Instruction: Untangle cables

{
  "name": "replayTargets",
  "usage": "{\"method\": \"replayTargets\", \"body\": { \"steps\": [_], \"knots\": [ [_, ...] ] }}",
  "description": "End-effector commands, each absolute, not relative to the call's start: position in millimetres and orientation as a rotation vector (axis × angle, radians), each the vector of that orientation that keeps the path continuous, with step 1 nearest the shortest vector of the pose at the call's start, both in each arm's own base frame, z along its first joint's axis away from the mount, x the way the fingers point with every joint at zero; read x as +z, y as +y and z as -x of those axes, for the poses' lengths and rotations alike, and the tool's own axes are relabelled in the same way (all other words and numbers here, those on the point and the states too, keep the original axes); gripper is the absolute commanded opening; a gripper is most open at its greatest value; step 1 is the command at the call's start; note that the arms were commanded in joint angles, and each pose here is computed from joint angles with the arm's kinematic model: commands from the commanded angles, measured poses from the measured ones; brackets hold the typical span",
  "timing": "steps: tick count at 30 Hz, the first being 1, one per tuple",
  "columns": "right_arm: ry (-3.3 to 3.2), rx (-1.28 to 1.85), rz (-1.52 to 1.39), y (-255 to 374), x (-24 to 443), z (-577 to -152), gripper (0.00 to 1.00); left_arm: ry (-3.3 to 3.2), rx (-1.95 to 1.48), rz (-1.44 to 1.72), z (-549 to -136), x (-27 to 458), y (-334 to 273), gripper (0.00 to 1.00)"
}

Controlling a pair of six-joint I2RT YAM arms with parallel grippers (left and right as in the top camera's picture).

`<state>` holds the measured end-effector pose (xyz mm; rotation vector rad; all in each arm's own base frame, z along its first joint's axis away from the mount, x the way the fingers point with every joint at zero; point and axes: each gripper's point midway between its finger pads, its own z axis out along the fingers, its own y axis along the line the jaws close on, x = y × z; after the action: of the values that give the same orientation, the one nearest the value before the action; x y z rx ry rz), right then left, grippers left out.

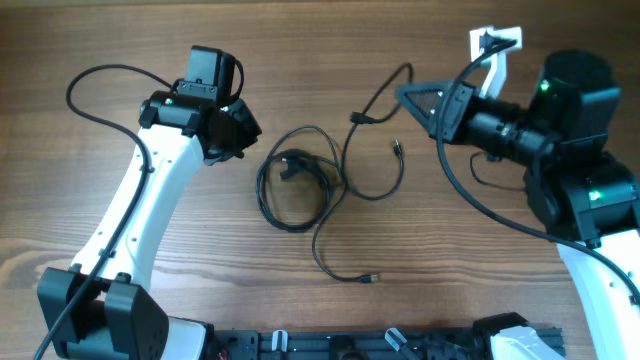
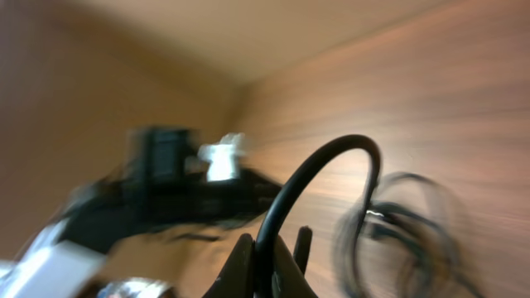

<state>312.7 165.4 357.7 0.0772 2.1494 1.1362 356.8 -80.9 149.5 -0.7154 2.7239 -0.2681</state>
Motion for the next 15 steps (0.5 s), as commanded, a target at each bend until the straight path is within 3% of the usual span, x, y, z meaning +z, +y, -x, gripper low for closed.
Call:
{"method": "replayTargets", "body": {
  "steps": [1,3,5,7,9,12,15],
  "knots": [
    [2.246,0.685,-0.283,110.1,312.2,-335.7,0.04,2.727,-0.242,0.728,-357.7,144.0,-78.4,0.25],
    [2.303,0.705,-0.283,114.6,299.9,-333.0,0.04,2.734,-0.293,0.720,-358.0,144.8,-84.9,0.36],
    [2.312,0.920,-0.168,144.6,307.2,-326.2,0.04,2.745,-0.390,0.703,-358.7,147.0,-97.1,0.47],
    [2.061,1.335,0.245,196.5,374.1,-303.3,0.04,2.759,-0.443,0.688,-357.0,148.0,-103.9,0.56],
    [1.774,1.588,0.470,214.5,448.1,-278.5,0.04,2.766,-0.440,0.686,-355.3,147.4,-104.0,0.57],
    [1.402,1.690,0.537,206.0,544.3,-251.6,0.05,2.766,-0.440,0.686,-355.5,147.4,-104.0,0.63],
    [1.206,1.745,0.482,183.1,609.7,-226.2,0.04,2.765,-0.441,0.686,-355.6,147.5,-104.0,0.68]
  ]
}}
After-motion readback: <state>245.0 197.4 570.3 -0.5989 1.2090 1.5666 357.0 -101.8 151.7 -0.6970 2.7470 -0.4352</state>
